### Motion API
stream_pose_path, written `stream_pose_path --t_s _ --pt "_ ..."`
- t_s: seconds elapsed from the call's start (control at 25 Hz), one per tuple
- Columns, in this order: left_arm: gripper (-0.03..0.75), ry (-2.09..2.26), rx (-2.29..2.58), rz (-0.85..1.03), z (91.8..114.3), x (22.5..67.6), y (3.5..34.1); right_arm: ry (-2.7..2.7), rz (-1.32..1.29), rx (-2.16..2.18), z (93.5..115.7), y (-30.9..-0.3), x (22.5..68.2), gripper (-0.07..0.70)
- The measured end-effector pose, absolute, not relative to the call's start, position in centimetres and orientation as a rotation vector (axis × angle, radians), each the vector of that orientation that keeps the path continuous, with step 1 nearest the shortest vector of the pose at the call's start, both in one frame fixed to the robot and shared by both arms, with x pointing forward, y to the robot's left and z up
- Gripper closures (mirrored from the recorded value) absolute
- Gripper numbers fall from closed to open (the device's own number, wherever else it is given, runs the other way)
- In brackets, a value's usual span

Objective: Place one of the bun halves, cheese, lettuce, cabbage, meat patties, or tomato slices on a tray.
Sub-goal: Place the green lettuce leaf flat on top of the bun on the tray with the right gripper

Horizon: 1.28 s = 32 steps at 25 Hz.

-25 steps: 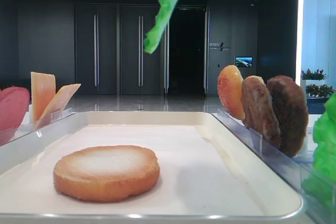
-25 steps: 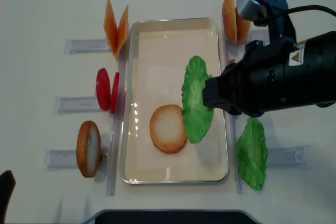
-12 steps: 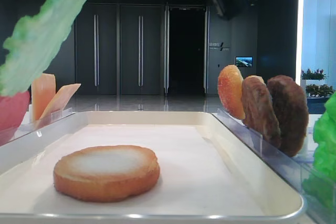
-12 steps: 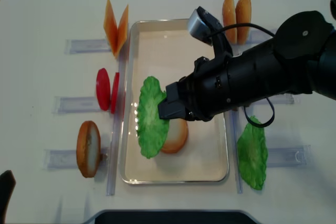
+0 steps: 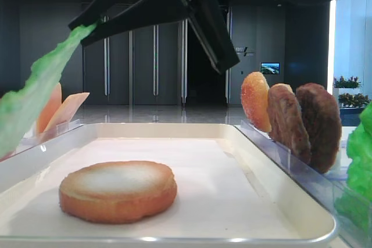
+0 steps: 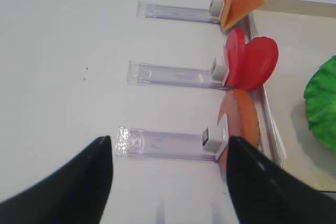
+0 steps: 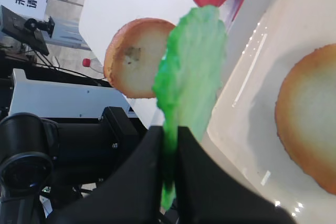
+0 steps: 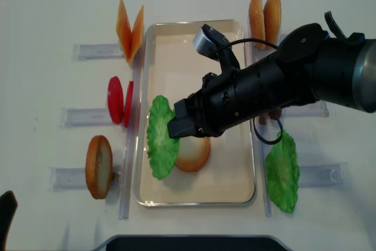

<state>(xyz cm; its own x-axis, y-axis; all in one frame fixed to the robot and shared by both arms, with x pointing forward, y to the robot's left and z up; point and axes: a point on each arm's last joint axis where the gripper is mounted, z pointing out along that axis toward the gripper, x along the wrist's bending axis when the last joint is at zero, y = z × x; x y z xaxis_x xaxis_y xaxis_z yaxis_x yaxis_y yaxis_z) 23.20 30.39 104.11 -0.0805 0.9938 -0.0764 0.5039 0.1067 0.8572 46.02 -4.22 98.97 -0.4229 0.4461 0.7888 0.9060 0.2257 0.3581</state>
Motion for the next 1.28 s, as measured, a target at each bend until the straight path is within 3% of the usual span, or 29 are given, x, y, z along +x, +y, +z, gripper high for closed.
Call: stream_pose_path --t_s 0.4,1.16,1.28 --pt "0.199 1.679 1.482 0.879 104.1 23.2 30.4 -1.972 -1.079 -1.257 96.8 -4.0 47.1 0.575" --pt "0.199 1.679 1.482 0.879 104.1 23.2 30.4 -2.097 -1.023 -1.279 95.8 -5.5 48.0 0.575" --pt "0.199 1.679 1.482 0.879 104.1 23.2 30.4 -2.125 -1.008 -1.289 95.7 -5.6 48.1 0.508"
